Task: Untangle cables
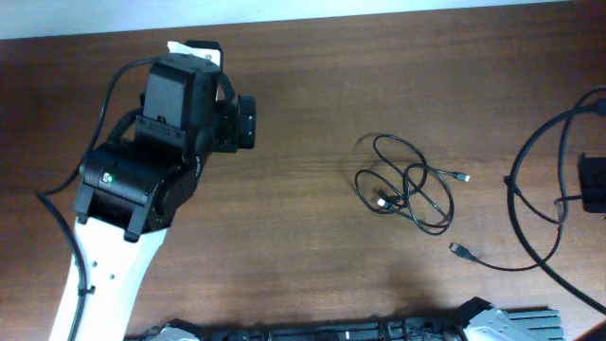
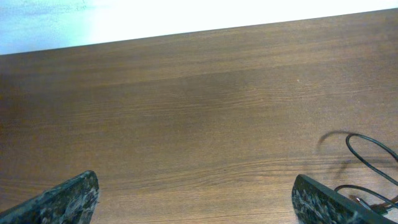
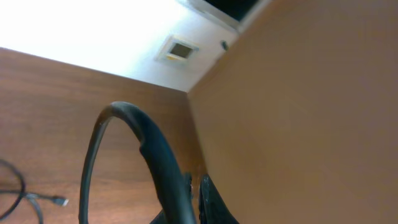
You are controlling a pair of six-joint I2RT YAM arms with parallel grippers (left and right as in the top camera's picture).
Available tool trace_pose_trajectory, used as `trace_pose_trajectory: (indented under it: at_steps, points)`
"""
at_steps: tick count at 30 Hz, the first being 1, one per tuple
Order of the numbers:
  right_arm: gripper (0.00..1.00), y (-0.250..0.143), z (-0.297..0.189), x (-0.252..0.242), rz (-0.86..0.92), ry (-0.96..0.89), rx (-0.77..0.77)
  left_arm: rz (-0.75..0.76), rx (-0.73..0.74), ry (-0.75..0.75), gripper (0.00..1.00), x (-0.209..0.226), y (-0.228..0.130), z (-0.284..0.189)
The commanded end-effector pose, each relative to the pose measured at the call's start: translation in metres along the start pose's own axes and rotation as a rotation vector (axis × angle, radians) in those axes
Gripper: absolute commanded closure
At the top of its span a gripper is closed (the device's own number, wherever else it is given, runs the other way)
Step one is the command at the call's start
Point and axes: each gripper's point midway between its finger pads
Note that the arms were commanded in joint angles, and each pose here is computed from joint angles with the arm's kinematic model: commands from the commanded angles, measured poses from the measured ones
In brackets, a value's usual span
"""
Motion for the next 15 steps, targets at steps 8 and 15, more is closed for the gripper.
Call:
trace_pose_trajectory:
  at_steps: [8, 15]
  points:
    - [0.96, 0.002, -0.008, -0.049, 0.17, -0.277, -0.047, -0.02, -0.013, 0.007, 0.01, 0.003, 0.003, -0.003]
    - [0.96, 0.004, -0.009, -0.052, 0.362, -0.287, -0.082, -0.02, -0.013, 0.007, 0.01, 0.003, 0.003, -0.003]
Point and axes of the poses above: each gripper's point midway between its finger pads, its own z axis out along the fingers, its own x axis along the line the jaws close on, y = z × x, and after that the axes turned 14 degrees about z, right-handed
